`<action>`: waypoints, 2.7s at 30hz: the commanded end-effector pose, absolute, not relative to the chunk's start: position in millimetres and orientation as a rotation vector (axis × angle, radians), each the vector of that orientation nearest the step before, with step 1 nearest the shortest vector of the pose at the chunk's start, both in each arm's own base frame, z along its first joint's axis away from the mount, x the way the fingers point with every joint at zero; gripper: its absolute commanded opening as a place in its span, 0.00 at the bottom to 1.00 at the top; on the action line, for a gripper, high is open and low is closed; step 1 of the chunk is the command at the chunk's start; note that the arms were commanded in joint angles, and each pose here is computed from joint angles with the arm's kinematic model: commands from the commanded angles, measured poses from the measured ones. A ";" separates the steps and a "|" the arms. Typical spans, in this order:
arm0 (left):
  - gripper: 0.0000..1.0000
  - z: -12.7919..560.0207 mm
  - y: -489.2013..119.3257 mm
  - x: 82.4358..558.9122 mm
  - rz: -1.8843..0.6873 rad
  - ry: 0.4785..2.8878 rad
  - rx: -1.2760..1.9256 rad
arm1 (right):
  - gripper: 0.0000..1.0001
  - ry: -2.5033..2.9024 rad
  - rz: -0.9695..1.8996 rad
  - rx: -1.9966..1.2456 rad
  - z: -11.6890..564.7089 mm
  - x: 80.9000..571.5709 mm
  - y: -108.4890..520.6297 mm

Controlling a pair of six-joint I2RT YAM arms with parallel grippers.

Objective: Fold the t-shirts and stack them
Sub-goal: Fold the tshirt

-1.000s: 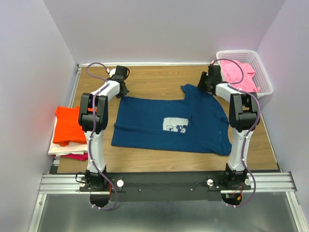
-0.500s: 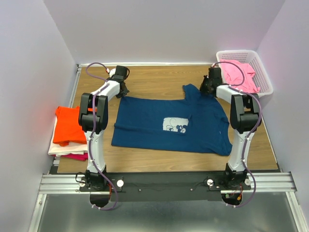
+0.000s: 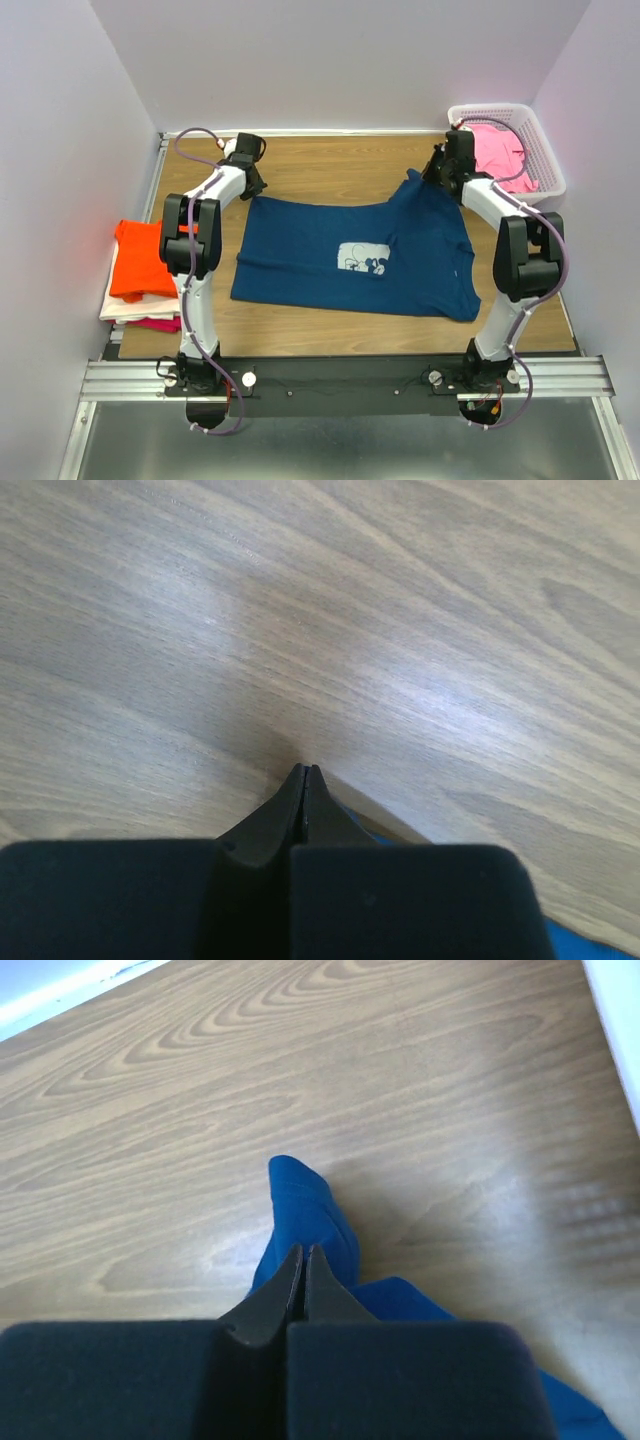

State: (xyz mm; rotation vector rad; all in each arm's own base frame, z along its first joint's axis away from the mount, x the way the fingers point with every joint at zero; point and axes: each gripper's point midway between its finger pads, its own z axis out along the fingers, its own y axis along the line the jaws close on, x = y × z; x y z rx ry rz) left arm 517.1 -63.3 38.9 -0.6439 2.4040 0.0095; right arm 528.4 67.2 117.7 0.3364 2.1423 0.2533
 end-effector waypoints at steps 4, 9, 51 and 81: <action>0.00 94.8 -71.2 526.9 -0.136 2.267 -0.661 | 0.00 2.093 0.229 0.399 140.8 500.3 56.1; 0.00 106.4 -71.6 521.9 -0.155 2.247 -0.659 | 0.00 2.050 0.231 0.414 162.0 478.9 51.8; 0.00 97.3 -51.0 409.4 -0.200 2.155 -0.866 | 0.00 2.214 0.363 0.605 89.0 313.9 55.0; 0.00 77.7 -41.0 371.4 -0.186 2.140 -0.932 | 0.00 2.252 0.327 0.724 63.6 275.2 46.5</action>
